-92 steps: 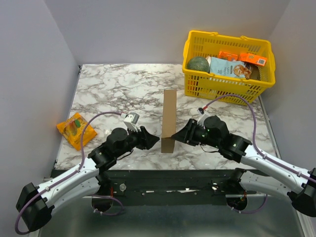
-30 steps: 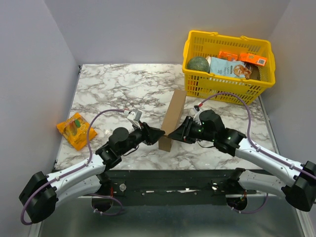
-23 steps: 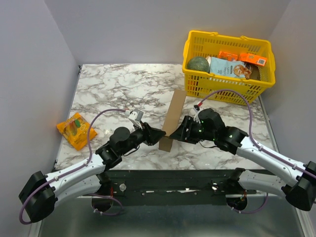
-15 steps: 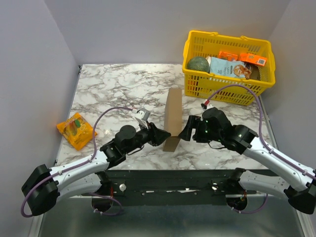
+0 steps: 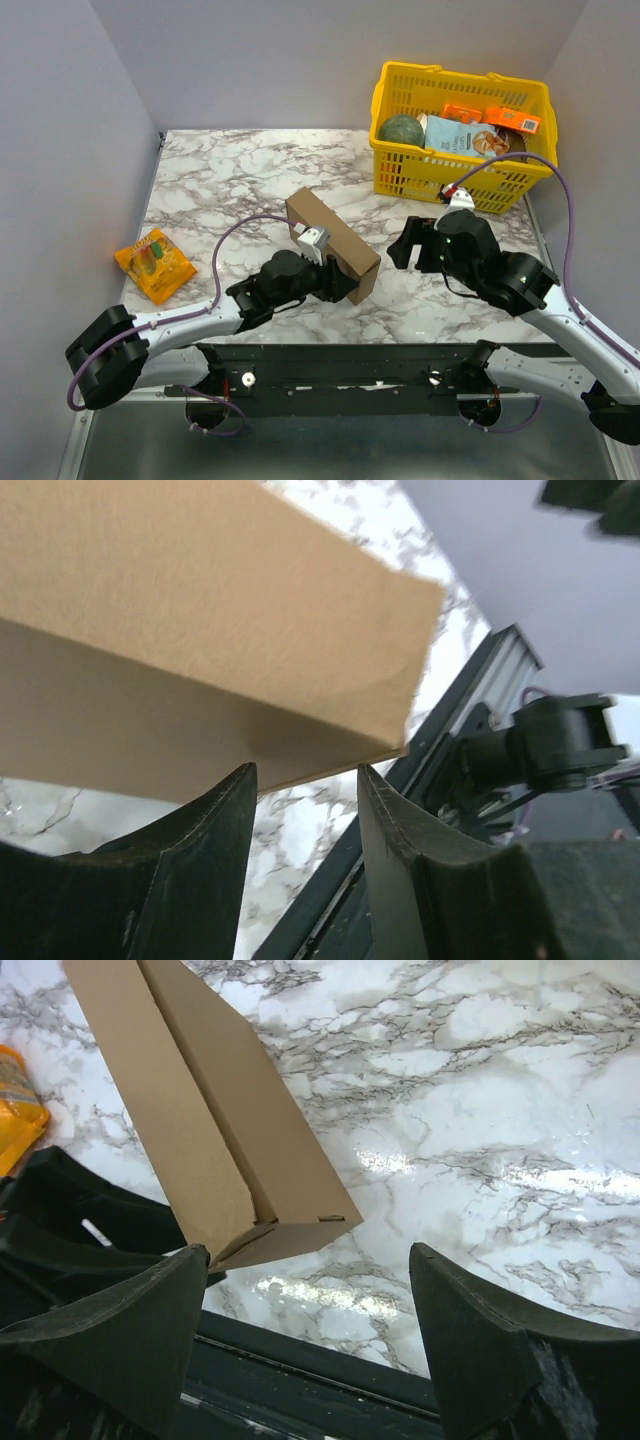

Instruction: Fold the paper box

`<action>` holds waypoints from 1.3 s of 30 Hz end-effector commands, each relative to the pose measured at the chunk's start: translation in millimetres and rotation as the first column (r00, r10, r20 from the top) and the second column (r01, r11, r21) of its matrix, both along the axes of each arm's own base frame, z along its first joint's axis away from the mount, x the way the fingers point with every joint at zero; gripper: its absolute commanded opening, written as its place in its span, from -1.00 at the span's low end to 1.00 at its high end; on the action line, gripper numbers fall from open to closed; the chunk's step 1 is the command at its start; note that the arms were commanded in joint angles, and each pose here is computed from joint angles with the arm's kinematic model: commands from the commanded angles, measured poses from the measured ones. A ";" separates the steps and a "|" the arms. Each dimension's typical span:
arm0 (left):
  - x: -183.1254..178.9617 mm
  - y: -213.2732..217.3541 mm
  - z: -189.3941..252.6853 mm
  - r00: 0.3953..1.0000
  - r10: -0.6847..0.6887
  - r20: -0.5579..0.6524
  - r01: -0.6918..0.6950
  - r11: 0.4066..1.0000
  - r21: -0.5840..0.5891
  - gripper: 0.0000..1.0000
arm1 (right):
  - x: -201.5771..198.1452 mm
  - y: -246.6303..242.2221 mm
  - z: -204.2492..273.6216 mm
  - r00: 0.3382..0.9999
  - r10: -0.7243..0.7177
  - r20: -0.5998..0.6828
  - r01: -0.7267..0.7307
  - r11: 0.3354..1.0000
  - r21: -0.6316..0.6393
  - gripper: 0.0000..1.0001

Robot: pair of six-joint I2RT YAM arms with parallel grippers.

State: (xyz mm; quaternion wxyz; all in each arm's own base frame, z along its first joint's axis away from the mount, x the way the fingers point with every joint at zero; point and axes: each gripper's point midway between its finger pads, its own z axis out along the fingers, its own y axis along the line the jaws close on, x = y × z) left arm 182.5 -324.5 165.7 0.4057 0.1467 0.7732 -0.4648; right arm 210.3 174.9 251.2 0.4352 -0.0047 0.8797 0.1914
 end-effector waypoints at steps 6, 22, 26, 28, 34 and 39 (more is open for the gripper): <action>27.8 -3.6 18.8 0.987 0.017 0.157 -0.032 0.995 0.095 0.18 | -5.1 0.0 -6.3 1.000 0.018 0.017 -0.019 0.999 0.041 0.78; 111.2 23.5 27.7 0.955 0.111 0.276 -0.164 0.970 0.179 0.21 | -3.2 8.1 -7.1 0.999 0.024 0.034 -0.027 0.995 0.096 0.79; 124.6 17.8 31.3 0.951 0.085 0.296 -0.140 0.976 0.166 0.21 | 8.6 4.9 -33.5 0.998 0.025 0.060 -0.025 1.000 -0.001 0.87; 126.6 17.5 40.8 0.946 0.069 0.317 -0.122 0.981 0.150 0.24 | 14.4 7.9 -45.8 0.996 0.043 0.083 -0.041 0.999 -0.026 0.94; 131.6 54.2 60.1 0.926 0.085 0.369 -0.133 0.985 0.107 0.55 | 40.9 2.3 -68.2 0.990 0.036 0.138 -0.015 0.988 -0.154 0.99; 143.5 89.2 62.2 0.916 0.099 0.389 -0.155 0.982 0.113 0.68 | 72.1 -0.1 -76.8 0.985 0.038 0.167 -0.013 0.988 -0.152 0.99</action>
